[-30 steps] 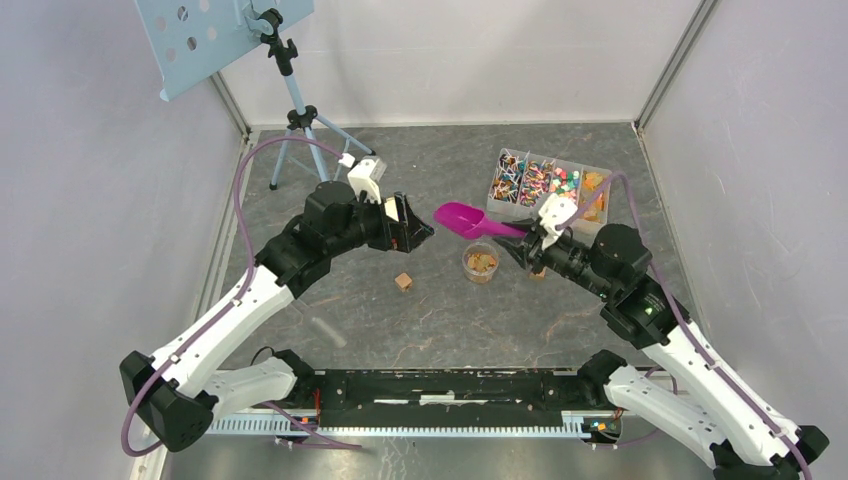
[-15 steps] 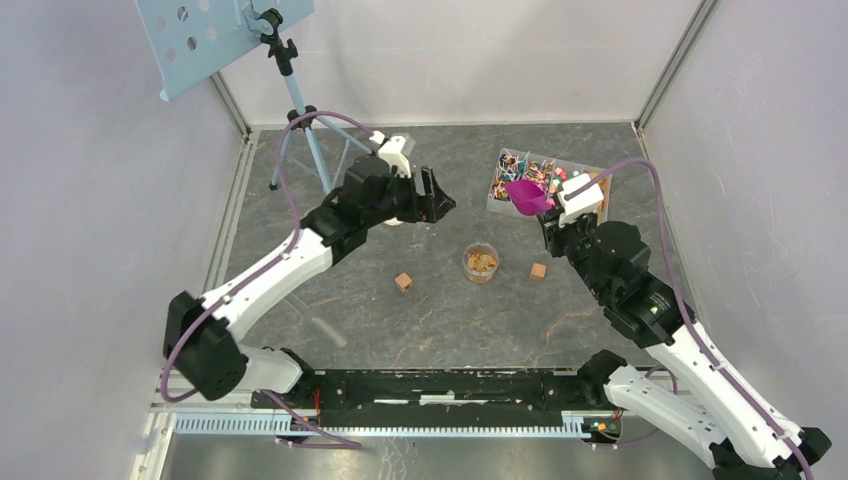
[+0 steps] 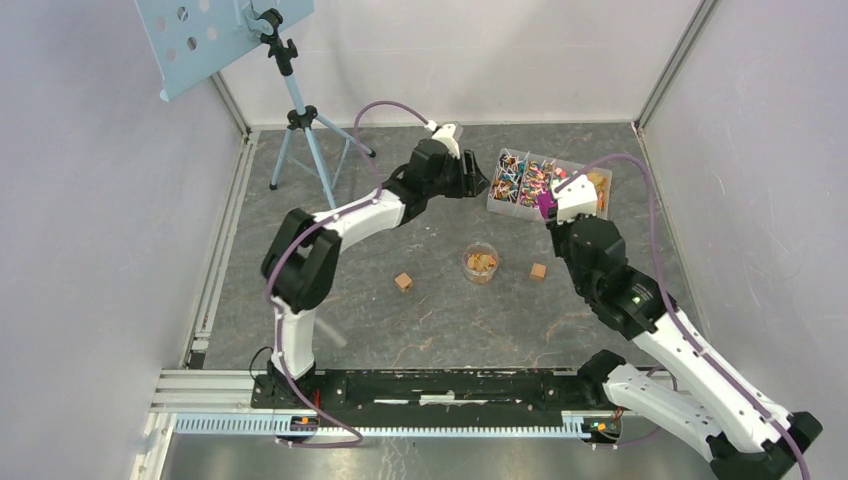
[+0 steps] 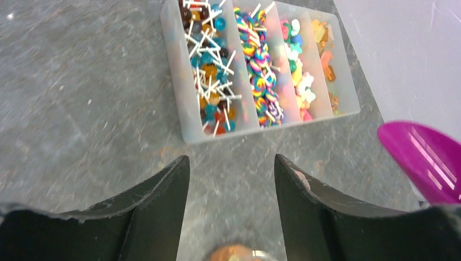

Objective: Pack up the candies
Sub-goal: Scoop the fake candies from the storage box.

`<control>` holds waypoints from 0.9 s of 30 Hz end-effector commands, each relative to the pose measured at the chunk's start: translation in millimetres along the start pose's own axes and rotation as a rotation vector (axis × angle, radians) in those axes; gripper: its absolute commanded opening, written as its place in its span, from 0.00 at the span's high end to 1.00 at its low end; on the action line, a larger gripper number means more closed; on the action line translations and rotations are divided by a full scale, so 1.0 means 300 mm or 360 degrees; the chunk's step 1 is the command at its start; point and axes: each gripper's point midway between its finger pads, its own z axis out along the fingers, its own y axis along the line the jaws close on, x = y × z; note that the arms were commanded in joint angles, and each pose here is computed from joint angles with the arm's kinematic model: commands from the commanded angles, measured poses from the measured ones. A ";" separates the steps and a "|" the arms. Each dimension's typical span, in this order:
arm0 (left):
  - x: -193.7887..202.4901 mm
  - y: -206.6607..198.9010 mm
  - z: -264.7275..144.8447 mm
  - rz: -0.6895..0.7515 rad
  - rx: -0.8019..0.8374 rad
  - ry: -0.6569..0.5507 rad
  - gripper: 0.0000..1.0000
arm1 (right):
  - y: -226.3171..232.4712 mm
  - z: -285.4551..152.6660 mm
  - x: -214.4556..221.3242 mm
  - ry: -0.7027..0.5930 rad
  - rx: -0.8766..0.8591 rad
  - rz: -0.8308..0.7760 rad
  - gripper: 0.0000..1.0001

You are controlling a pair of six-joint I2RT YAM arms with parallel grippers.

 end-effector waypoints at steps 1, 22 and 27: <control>-0.074 -0.068 0.122 -0.0014 0.0134 -0.0055 0.36 | -0.044 0.039 -0.020 0.0063 0.0164 0.0021 1.00; 0.133 0.065 0.364 0.0035 0.0101 0.0156 0.51 | -0.204 0.338 0.083 0.0327 0.0174 0.0335 1.00; 0.149 0.071 0.372 0.0035 0.0106 0.0170 0.63 | -0.212 0.387 0.126 0.0407 0.0151 0.0361 1.00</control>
